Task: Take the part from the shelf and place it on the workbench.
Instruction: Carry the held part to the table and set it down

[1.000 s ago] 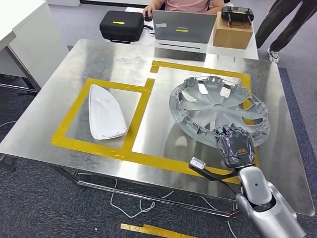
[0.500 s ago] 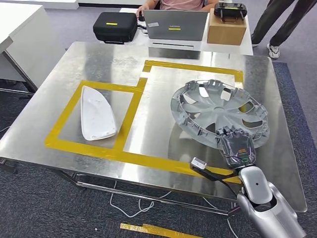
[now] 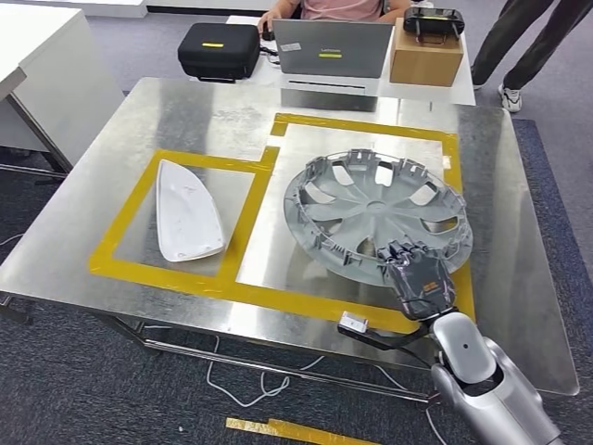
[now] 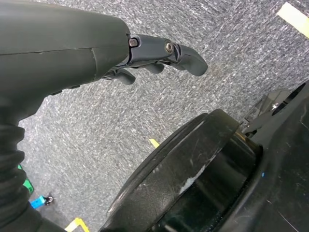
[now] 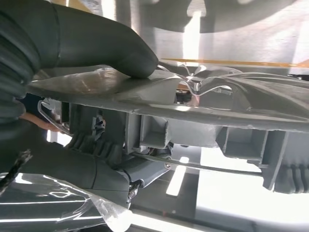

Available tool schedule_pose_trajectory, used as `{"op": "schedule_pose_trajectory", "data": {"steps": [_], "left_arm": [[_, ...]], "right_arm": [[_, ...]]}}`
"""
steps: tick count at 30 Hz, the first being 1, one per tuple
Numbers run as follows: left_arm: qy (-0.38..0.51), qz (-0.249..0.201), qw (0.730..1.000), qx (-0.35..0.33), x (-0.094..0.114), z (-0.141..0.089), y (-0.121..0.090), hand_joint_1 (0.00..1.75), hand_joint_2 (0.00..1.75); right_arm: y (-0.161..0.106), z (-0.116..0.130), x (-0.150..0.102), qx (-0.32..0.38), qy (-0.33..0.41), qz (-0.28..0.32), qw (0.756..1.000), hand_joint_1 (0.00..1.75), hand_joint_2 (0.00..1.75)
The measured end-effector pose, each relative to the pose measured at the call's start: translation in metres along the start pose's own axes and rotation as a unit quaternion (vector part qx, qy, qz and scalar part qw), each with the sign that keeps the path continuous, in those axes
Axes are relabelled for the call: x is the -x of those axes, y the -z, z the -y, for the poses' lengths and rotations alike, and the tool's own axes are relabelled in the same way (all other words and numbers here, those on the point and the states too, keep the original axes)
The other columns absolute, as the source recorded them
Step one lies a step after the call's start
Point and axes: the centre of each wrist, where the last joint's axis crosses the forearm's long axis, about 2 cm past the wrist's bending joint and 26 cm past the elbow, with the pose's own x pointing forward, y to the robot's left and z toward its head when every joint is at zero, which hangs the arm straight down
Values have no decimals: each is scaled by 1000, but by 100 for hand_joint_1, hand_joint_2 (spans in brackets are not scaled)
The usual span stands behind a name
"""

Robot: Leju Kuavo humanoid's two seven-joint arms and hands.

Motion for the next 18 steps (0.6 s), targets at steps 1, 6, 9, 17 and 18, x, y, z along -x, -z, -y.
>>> {"op": "schedule_pose_trajectory", "data": {"steps": [1, 6, 9, 17, 18], "left_arm": [[0, 0, 1000, 0, 0, 0, 0, 0, 175], [1, -1, 1000, 0, 0, 0, 0, 0, 175], [0, -1, 1000, 1, 0, 0, 0, 0, 175], [-4, -1, 1000, 13, -1, 0, 0, 0, 175], [-5, -1, 1000, 14, -1, 0, 0, 0, 175]], "right_arm": [[0, 0, -1, 0, 0, 3, 1000, 175, 175], [0, -2, -5, -4, 2, 13, 1000, 175, 175], [1, -4, -7, -7, 4, 16, 1000, 175, 175], [5, -5, -8, -9, 6, 23, 1000, 131, 131], [5, -5, -8, -10, 7, 24, 1000, 87, 87]]}}
